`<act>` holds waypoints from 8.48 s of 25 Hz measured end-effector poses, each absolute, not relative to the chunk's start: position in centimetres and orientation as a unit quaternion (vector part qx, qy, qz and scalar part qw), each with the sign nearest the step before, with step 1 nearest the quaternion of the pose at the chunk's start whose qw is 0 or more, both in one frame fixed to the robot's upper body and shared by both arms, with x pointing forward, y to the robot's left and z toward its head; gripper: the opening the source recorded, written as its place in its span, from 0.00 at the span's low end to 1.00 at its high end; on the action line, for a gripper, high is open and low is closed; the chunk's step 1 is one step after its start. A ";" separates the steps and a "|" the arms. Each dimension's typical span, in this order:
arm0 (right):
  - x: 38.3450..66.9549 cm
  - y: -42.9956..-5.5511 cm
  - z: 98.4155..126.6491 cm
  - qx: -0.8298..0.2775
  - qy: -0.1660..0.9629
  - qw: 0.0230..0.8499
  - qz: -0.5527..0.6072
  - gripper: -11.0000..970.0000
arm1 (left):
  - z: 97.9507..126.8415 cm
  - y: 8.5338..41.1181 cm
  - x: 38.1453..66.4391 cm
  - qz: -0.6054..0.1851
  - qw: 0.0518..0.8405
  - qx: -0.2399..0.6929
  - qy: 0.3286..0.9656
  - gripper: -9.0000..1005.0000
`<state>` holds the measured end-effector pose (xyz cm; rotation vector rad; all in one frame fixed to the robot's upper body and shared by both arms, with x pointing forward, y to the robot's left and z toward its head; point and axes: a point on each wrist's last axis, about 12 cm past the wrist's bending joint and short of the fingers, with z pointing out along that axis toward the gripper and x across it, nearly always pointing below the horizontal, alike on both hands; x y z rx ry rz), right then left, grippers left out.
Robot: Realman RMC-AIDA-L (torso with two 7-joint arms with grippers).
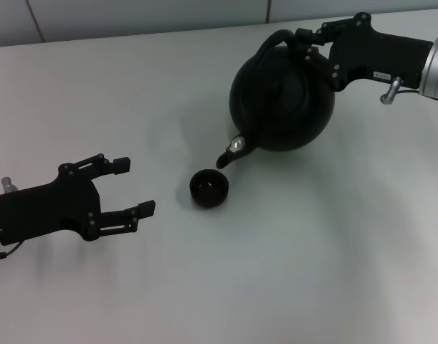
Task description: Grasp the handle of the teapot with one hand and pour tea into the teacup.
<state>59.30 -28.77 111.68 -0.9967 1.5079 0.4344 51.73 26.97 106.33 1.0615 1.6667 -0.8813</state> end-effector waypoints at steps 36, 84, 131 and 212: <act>59.7 -27.8 112.4 -0.475 0.633 0.587 0.174 0.14 | 106.1 27.1 52.0 -0.345 0.472 0.426 0.691 0.87; 56.4 -30.0 108.8 -0.287 0.644 0.677 0.210 0.14 | 106.0 26.9 52.3 -0.341 0.476 0.415 0.696 0.87; 55.7 -29.8 103.9 -0.137 0.747 0.606 0.237 0.13 | 105.9 26.7 52.1 -0.345 0.472 0.417 0.695 0.87; 47.3 -27.2 107.0 -0.434 0.568 0.560 0.419 0.70 | 107.9 28.7 47.6 -0.440 0.521 0.418 0.600 0.87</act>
